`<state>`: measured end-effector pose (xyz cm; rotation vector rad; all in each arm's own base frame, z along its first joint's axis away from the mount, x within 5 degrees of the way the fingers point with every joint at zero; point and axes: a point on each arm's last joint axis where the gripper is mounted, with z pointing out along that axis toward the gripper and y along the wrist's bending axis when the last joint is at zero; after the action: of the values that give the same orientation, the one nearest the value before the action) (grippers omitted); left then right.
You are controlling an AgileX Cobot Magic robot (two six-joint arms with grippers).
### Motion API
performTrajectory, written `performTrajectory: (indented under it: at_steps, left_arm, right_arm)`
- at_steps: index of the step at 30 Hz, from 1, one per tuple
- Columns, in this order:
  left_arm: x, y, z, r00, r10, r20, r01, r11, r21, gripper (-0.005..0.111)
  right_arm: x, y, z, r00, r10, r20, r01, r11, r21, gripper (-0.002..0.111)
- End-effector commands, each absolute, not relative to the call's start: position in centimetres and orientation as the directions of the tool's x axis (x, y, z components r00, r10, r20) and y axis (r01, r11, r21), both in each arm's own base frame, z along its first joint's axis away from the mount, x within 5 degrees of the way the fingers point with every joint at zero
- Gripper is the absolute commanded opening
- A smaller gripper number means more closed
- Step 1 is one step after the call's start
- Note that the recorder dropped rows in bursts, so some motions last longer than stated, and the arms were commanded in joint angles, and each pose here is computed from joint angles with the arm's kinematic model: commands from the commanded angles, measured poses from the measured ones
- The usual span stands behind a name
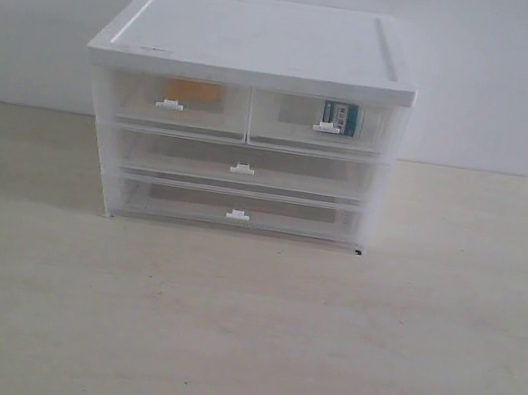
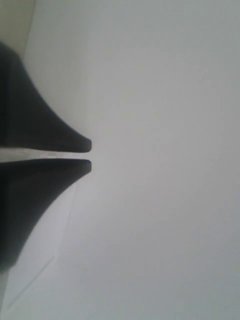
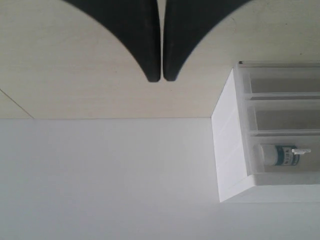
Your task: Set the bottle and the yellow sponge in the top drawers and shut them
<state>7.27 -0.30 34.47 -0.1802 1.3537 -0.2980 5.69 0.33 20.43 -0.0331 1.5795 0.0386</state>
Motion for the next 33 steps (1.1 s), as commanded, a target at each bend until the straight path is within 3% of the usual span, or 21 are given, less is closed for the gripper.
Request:
performTrajectory:
  at_steps: [1, 10, 23, 33]
  left_arm:
    - [7.5, -0.1, 33.1, 0.119, -0.271, -0.955, 0.055, 0.962, -0.266, 0.004]
    - [7.6, -0.6, 30.5, 0.053, -0.168, -0.984, 0.086, 0.983, -0.164, 0.004]
    - [4.6, -0.2, 25.3, 0.064, -0.176, -0.982, 0.036, 0.984, -0.174, 0.004]
    - [5.3, -0.2, 22.0, -0.039, -0.203, -0.978, 0.013, 0.979, -0.204, 0.004]
  right_arm:
    - [5.6, 0.3, 20.5, -0.001, -0.007, -1.0, -0.041, 0.999, -0.007, 0.0]
    - [5.6, 0.3, 20.5, -0.001, -0.007, -1.0, -0.041, 0.999, -0.007, 0.0]
    - [5.6, 0.3, 20.5, -0.001, -0.007, -1.0, -0.041, 0.999, -0.007, 0.0]
    - [5.6, 0.3, 20.5, -0.001, -0.007, -1.0, -0.041, 0.999, -0.007, 0.0]
